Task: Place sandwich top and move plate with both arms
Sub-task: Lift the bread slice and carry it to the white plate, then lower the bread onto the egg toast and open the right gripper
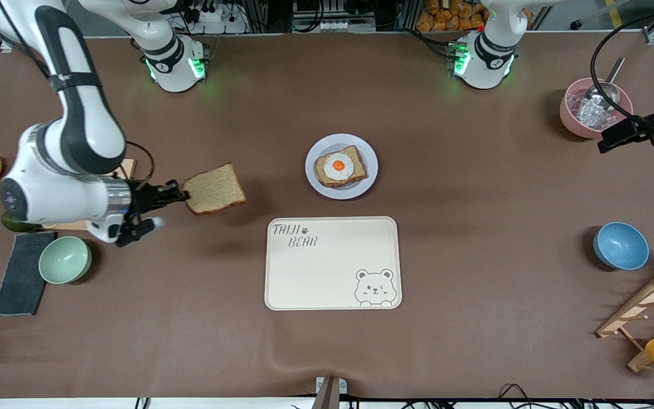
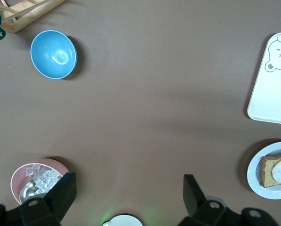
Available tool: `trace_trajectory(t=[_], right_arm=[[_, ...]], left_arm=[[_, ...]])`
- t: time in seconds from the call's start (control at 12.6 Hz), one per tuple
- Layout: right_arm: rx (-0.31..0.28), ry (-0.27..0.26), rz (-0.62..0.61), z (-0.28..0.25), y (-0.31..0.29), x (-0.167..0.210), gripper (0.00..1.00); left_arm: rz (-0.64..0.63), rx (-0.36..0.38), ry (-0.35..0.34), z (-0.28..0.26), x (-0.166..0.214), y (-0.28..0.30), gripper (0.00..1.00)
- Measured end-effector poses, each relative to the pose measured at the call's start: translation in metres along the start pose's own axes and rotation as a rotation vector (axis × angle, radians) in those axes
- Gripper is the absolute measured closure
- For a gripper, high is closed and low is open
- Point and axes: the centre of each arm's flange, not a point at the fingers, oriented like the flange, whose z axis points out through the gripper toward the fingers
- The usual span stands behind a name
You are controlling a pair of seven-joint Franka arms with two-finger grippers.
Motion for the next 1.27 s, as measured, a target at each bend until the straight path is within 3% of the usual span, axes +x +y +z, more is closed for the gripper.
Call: trace_trajectory(t=[0.16,0.4,0.56,0.87,1.27], right_arm=[[0.025,0.016,-0.006,0.027,-0.042,0.015,0.91],[0.076,-0.006,0.002,0.079,-0.101,0.028,0.91],[0.068,-0.007,0.003,0.107,-0.135,0.031,0.91],[0.088,0.068,0.041,0.174,-0.163,0.033,0.91],[0.086,0.114,0.080,0.239,-0.185,0.009,0.91]], left_arm=[[0.002,0.001,-0.007,0.004,0.002,0.001,0.00],[0.005,0.002,-0.018,0.010,0.006,0.003,0.00],[0.013,0.003,-0.027,0.015,0.008,0.008,0.00],[0.017,0.004,-0.037,0.020,0.011,0.010,0.00],[0.021,0.004,-0.041,0.022,0.012,0.013,0.00]])
